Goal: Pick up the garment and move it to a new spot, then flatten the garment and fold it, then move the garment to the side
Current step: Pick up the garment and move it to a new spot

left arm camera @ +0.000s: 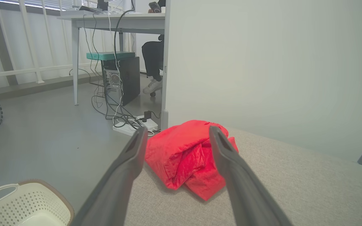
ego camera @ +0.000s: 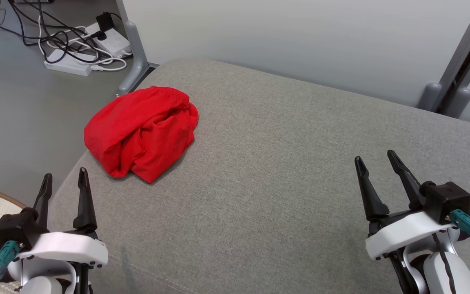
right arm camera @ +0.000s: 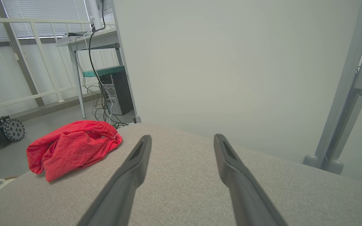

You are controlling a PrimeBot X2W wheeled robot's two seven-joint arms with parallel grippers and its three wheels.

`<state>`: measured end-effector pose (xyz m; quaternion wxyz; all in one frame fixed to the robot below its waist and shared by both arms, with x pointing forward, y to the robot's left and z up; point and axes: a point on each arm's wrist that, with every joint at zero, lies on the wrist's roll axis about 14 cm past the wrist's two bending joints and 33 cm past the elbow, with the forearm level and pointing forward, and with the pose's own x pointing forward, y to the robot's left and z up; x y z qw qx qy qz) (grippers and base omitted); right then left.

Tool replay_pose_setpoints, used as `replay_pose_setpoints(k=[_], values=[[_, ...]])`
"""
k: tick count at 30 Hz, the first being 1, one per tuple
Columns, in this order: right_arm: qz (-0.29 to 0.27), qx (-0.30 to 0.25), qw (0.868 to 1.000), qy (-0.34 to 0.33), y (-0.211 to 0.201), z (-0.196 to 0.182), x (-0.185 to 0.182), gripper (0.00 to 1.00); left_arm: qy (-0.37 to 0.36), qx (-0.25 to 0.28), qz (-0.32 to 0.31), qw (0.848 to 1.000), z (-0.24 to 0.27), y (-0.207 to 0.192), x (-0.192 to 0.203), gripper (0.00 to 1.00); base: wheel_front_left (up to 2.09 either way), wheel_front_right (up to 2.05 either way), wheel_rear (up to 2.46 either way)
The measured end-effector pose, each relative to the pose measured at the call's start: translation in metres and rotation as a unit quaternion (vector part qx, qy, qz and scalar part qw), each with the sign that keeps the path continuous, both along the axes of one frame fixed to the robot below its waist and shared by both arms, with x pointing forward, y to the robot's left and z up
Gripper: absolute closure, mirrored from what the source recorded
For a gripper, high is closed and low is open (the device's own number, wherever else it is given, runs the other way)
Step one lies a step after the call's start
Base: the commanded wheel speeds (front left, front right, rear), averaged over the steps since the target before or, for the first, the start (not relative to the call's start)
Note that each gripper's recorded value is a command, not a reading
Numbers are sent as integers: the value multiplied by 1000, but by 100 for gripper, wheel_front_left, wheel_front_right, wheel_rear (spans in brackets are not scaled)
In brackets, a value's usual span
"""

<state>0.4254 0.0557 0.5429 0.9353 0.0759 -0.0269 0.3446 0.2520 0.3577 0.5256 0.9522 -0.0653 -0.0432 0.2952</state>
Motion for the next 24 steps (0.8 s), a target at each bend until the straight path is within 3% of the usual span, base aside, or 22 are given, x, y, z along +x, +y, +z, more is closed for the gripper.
replay_pose_setpoints(k=[17,24], values=[[1,3,1000,4,2,-3,4,0,0,-4,6,1000,3,1,1,0,0,0,0],[0,6,1000,9,1,-6,13,0,-9,15,-12,1000,22,9,36,0,0,0,0]])
